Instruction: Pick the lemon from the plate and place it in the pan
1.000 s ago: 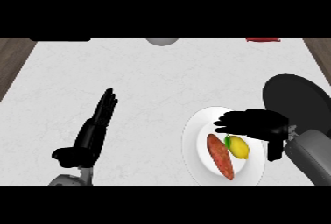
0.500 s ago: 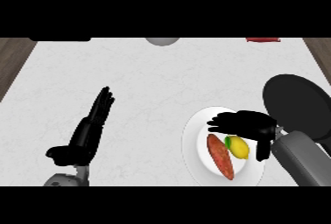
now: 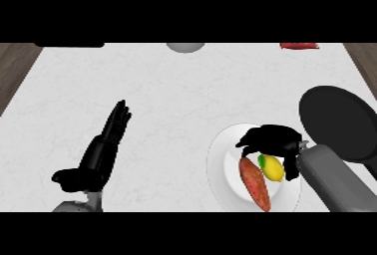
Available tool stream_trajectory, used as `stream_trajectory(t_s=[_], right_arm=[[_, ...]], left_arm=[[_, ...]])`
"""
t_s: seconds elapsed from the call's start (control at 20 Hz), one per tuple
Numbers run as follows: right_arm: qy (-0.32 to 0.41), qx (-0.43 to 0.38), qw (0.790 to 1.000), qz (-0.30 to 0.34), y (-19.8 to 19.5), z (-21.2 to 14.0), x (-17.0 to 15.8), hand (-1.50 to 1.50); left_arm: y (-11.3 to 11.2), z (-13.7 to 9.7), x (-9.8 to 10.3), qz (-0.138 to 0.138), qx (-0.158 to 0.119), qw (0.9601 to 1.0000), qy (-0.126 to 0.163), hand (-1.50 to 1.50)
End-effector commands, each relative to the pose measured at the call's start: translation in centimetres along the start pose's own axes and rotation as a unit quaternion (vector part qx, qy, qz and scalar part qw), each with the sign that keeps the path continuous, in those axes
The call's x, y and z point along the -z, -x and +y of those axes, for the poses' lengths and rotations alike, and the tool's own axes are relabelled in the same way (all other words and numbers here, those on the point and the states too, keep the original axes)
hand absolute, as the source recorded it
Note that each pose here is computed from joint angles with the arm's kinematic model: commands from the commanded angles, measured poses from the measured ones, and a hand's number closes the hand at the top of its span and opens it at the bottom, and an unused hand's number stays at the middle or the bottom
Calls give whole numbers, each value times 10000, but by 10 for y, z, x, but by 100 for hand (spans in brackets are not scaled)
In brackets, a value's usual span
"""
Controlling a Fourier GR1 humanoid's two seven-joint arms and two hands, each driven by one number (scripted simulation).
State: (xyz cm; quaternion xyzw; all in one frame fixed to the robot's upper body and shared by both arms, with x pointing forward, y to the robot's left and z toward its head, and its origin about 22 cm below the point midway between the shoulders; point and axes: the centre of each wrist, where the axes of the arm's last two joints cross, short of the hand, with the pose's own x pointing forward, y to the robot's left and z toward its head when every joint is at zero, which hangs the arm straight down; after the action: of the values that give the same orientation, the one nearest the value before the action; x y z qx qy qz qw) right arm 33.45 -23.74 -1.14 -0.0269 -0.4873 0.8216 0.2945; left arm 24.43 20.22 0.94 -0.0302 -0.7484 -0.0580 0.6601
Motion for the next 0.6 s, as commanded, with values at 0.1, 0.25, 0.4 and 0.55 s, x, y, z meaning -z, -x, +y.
stream_trajectory(t_s=[0.1,0.25,0.4,0.55], right_arm=[[-96,-479,9985,-240,-4,35,17,150],[2,-458,9987,-226,-14,34,30,150],[198,-513,9982,-237,-1,23,18,150],[802,-636,9944,-271,16,24,-6,150]], left_arm=[[5,5,-6,21,-43,10000,-7,0],[-2,-4,-18,3,53,10000,27,0],[0,-2,-9,66,68,9999,-50,0],[-8,16,5,-106,74,9999,-70,0]])
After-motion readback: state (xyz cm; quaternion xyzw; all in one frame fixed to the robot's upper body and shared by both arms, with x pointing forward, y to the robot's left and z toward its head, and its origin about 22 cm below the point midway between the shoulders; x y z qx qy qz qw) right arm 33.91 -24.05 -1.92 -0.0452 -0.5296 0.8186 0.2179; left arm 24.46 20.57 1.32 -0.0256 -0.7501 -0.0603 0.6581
